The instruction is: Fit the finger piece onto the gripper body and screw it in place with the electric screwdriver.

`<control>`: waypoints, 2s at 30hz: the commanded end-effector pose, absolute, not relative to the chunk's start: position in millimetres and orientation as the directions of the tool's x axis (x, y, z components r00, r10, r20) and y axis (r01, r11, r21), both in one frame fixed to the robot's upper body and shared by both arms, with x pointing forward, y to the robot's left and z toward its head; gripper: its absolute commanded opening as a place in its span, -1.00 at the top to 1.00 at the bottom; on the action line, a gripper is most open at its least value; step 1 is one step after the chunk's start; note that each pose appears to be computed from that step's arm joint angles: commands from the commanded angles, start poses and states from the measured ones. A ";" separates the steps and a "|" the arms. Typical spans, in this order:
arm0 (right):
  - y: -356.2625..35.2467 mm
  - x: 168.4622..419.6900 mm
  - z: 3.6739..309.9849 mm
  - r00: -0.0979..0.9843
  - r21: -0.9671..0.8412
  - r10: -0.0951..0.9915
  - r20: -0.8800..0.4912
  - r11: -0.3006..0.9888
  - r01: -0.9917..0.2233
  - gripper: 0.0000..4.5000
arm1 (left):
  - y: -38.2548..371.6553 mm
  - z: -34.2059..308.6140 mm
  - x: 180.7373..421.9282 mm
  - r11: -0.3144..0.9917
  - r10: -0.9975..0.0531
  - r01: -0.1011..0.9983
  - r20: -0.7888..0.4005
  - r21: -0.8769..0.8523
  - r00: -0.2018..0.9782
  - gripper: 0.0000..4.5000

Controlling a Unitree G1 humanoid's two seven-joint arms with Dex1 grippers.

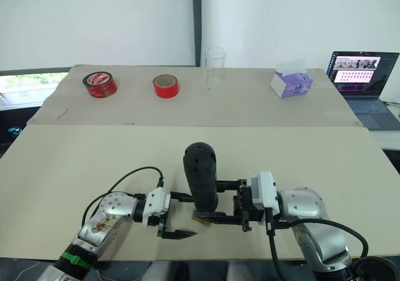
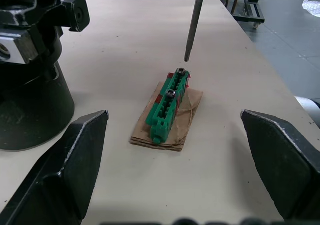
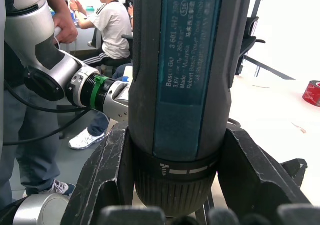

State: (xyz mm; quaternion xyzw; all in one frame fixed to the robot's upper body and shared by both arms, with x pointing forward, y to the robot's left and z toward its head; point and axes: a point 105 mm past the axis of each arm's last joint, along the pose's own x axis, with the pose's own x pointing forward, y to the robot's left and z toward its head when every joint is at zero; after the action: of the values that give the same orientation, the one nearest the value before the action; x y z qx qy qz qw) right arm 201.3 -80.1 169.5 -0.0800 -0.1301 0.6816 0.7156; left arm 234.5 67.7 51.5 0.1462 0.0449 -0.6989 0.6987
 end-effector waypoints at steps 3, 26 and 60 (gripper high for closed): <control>-82.9 201.7 179.2 0.040 -0.356 0.994 0.105 0.075 -0.931 0.15 | 64.1 40.3 225.6 -0.038 -0.958 0.995 -0.285 0.093 -0.010 -1.00; -80.0 199.0 178.3 0.026 -0.345 0.994 0.109 0.062 -0.936 0.15 | 62.8 43.5 228.3 -0.026 -0.957 0.996 -0.290 0.087 0.000 -1.00; -79.6 199.6 172.4 0.023 -0.326 0.996 0.081 0.049 -0.944 0.15 | 56.3 40.4 221.5 -0.028 -0.958 0.996 -0.286 0.079 -0.004 -1.00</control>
State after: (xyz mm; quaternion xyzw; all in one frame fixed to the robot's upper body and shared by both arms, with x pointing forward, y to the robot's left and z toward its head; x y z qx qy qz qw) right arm 203.5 -80.6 162.3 -0.0807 -0.1170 0.6831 0.7163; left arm 233.1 63.9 51.0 0.1406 0.0539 -0.6904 0.7076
